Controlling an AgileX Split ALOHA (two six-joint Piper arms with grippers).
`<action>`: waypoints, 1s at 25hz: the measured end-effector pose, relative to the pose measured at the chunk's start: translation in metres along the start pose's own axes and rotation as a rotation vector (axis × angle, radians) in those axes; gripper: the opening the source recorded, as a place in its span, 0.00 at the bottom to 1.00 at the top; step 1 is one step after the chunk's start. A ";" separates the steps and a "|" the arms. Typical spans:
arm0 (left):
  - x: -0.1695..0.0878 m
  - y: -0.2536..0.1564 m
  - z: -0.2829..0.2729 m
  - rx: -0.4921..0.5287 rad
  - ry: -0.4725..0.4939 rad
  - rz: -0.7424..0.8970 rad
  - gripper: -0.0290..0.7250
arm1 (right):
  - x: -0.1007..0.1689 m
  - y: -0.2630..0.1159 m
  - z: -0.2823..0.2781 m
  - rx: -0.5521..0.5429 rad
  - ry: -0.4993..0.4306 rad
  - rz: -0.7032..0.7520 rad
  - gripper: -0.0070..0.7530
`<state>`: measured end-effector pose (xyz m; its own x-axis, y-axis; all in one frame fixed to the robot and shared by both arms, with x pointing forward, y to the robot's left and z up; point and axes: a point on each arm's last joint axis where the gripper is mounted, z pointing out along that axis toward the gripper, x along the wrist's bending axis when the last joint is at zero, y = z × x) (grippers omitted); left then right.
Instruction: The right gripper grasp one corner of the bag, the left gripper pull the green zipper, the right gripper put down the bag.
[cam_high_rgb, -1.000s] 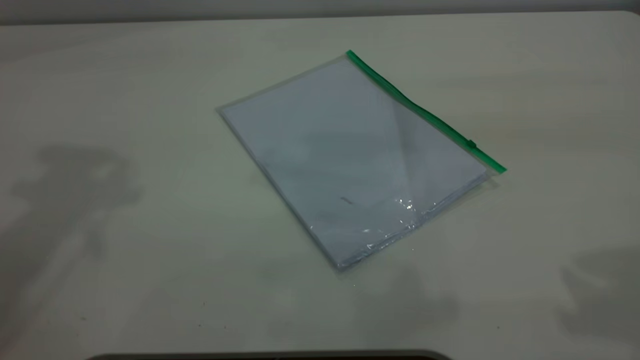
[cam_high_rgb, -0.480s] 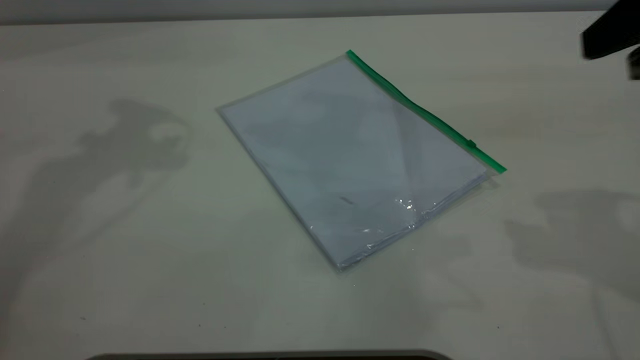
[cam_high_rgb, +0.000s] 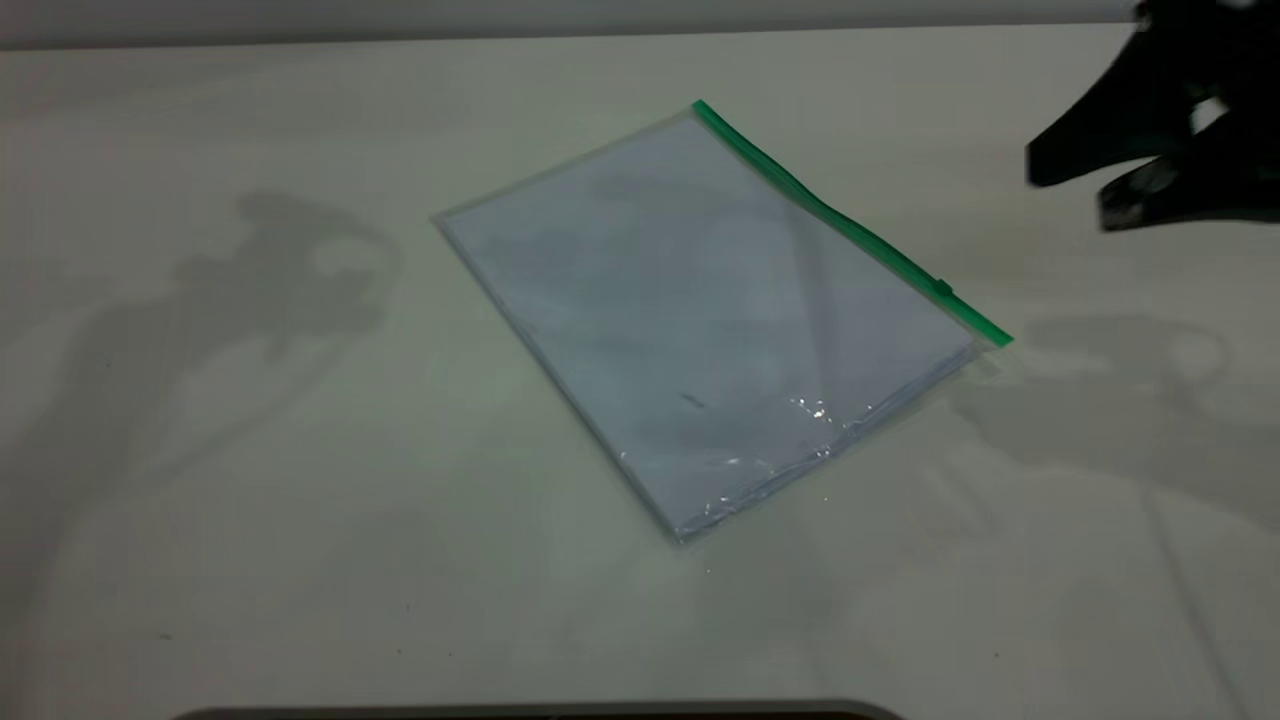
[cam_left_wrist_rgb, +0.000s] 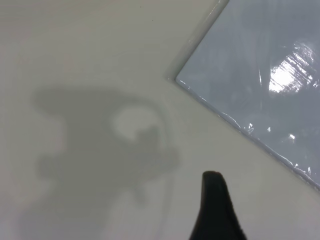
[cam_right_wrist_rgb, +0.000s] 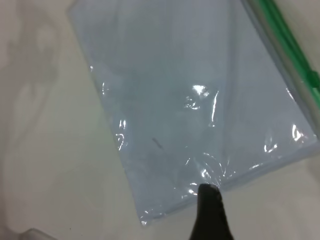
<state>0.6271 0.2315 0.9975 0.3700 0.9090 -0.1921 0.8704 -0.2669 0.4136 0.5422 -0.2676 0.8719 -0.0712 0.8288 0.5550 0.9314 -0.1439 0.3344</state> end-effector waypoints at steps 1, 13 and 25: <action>0.000 0.000 0.000 -0.002 0.001 0.000 0.80 | -0.003 0.001 0.005 0.010 0.002 0.000 0.79; 0.001 0.002 0.000 -0.027 0.012 0.000 0.80 | -0.035 -0.017 0.055 0.052 0.054 0.106 0.79; 0.002 0.004 0.000 -0.044 0.019 0.000 0.80 | -0.066 -0.047 0.096 0.111 0.071 0.161 0.79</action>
<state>0.6311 0.2320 0.9989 0.3633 0.9150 -0.1757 0.8553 -0.2528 0.4522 0.5380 -0.2633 0.7464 0.0609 0.7591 0.6481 0.9662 -0.2079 0.1527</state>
